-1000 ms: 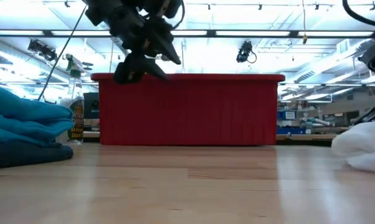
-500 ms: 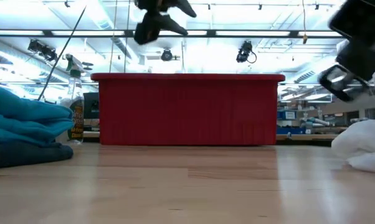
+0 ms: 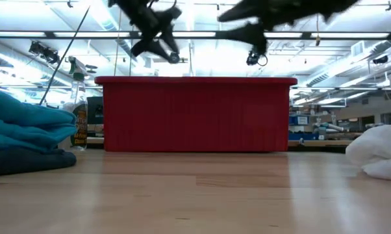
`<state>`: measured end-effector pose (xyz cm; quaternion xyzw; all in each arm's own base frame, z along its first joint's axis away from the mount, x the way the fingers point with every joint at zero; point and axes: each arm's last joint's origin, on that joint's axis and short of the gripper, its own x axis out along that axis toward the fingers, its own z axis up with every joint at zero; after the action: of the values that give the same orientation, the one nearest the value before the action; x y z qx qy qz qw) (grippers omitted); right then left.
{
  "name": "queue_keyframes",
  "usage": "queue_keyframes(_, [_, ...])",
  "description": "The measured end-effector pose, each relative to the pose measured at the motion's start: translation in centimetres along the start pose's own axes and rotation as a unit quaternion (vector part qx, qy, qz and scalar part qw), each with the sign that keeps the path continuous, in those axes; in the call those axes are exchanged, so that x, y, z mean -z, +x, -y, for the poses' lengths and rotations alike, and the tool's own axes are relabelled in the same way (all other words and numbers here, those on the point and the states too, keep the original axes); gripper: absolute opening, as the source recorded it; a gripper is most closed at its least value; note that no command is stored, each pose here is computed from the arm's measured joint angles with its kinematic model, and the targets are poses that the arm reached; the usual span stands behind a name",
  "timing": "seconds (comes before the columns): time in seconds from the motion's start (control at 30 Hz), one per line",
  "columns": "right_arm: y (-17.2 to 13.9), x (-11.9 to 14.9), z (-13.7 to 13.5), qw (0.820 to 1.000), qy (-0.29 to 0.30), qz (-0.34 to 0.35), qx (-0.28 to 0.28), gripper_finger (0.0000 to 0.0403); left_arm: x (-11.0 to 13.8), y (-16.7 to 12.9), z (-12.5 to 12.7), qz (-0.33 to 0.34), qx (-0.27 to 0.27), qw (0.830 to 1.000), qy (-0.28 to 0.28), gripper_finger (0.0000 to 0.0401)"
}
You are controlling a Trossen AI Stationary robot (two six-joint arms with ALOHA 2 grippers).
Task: Fold laundry
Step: Fold the gray shirt
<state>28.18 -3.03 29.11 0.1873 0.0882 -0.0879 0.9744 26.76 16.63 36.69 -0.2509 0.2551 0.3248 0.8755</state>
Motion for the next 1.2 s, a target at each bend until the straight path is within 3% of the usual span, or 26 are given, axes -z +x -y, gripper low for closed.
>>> queue_keyframes(0.07, [1.0,-3.8,1.0,0.999,-0.009,0.04,0.027,0.0201,-0.6,0.1,-2.1,0.001,-0.027,1.0,-0.001,0.0172])
queue_keyframes(0.2, [3.0,-9.9,5.3,0.993,-0.009,0.055,0.108,0.0201,-1.5,0.0,-4.8,0.005,-0.034,0.999,0.006,0.0172])
queue_keyframes(0.33, [5.9,-12.6,11.3,0.987,-0.01,-0.009,0.163,0.0201,-2.1,-0.3,-6.5,0.01,-0.011,0.999,0.052,0.0172])
queue_keyframes(0.43, [8.3,-13.3,15.4,0.984,0.021,-0.057,0.168,0.0201,-2.3,-0.2,-7.4,0.007,0.006,0.998,0.069,0.0172])
queue_keyframes(0.6, [11.8,-11.7,20.8,0.977,0.046,-0.128,0.166,0.0201,-2.3,0.2,-8.7,-0.003,0.009,0.998,0.067,0.0172])
queue_keyframes(0.73, [14.2,-10.0,23.6,0.974,0.04,-0.137,0.173,0.0201,-2.1,1.1,-8.9,-0.019,0.008,0.996,0.092,0.0172])
queue_keyframes(0.9, [16.3,-7.4,25.9,0.969,0.049,-0.154,0.189,0.0207,-1.4,3.5,-10.0,-0.064,0.002,0.99,0.123,0.0172])
queue_keyframes(1.2, [18.3,-3.0,28.6,0.956,0.017,-0.206,0.206,0.022,0.9,8.9,-12.7,-0.163,-0.01,0.982,0.099,0.0172])
